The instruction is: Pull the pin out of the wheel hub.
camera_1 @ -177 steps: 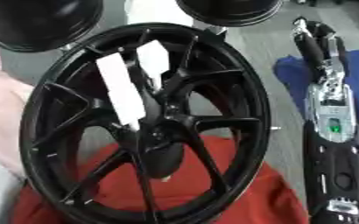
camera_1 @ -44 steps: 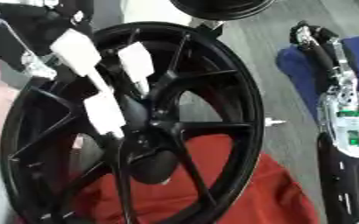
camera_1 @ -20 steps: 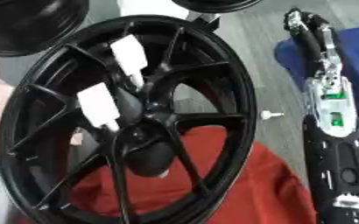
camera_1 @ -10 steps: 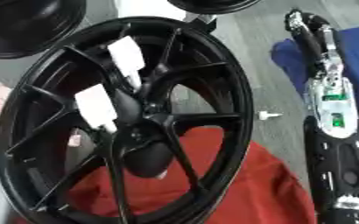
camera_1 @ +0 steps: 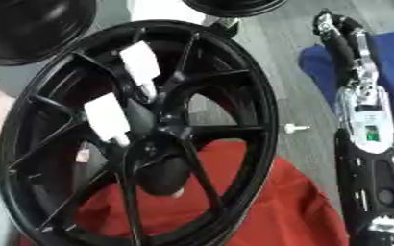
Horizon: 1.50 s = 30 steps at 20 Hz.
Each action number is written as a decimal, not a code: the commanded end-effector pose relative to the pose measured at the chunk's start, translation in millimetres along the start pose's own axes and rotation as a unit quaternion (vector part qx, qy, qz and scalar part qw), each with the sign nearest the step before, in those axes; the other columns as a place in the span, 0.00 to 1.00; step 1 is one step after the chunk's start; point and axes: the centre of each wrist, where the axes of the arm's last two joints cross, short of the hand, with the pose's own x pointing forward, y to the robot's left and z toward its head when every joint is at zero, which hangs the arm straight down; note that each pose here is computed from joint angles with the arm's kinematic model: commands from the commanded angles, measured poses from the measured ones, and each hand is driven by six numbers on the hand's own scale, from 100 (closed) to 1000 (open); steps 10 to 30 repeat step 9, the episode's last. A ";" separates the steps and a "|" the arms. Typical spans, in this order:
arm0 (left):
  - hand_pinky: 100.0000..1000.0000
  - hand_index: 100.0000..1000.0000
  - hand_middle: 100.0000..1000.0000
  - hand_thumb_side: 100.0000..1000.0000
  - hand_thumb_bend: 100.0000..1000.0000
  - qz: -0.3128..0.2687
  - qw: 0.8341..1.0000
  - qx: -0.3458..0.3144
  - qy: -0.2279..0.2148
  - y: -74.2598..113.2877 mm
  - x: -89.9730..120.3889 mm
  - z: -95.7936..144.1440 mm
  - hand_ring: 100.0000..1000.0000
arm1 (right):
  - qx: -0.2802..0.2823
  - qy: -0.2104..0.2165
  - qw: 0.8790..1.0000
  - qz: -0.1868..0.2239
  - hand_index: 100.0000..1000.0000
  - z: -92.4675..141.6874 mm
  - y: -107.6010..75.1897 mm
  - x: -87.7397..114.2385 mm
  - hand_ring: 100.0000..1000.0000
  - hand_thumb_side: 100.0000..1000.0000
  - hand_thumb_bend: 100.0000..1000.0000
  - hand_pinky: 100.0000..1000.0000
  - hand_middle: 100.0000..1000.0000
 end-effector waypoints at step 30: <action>0.67 0.64 0.51 0.58 0.34 0.204 0.959 0.186 -0.060 -37.4 33.6 10.3 0.55 | 0.010 -0.030 0.999 -0.022 0.62 -3.1 11.4 14.4 0.77 0.50 0.00 0.92 0.63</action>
